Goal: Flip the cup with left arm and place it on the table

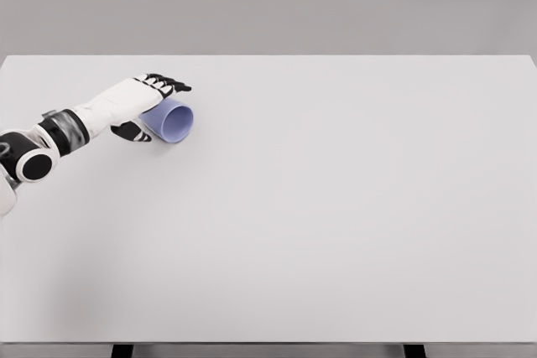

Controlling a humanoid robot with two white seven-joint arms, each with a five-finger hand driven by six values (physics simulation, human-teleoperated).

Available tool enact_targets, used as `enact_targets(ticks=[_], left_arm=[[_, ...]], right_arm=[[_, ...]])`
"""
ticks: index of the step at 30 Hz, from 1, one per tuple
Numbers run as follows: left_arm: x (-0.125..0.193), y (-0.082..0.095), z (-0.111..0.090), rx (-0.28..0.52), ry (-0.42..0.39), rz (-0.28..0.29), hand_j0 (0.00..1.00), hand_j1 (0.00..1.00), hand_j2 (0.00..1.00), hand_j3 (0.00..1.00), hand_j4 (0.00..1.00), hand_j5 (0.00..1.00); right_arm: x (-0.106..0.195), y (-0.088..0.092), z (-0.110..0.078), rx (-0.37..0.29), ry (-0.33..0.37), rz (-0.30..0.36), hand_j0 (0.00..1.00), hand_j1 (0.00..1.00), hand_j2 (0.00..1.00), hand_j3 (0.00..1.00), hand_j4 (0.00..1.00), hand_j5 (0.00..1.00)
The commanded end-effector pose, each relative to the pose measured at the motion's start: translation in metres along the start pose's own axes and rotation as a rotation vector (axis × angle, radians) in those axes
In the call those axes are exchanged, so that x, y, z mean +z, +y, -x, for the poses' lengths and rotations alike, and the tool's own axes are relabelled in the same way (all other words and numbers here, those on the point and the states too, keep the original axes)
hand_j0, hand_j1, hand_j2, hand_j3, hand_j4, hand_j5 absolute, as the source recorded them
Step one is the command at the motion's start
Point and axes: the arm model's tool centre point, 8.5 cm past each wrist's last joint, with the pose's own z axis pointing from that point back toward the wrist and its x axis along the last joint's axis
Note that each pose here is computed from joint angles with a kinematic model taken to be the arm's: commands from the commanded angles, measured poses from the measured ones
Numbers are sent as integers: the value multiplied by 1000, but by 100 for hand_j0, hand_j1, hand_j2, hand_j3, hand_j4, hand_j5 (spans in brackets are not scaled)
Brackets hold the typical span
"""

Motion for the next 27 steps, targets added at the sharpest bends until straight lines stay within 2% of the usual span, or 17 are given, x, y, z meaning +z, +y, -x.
enact_targets(ticks=[1, 20, 25, 27], left_arm=[[0, 0, 0, 0, 1, 1, 100, 100, 100, 100, 100, 100], [-8, 1, 3, -26, 15, 20, 100, 100, 100, 100, 100, 100], [-10, -1, 2, -50, 10, 42, 100, 100, 100, 100, 100, 100], [-10, -4, 2, -52, 10, 72, 100, 100, 100, 100, 100, 100]], right_arm=[[0, 0, 0, 0, 0, 0, 100, 100, 100, 100, 100, 100], [0, 0, 0, 0, 0, 0, 100, 100, 100, 100, 100, 100], [0, 0, 0, 0, 0, 0, 100, 100, 100, 100, 100, 100], [0, 0, 0, 0, 0, 0, 100, 100, 100, 100, 100, 100]])
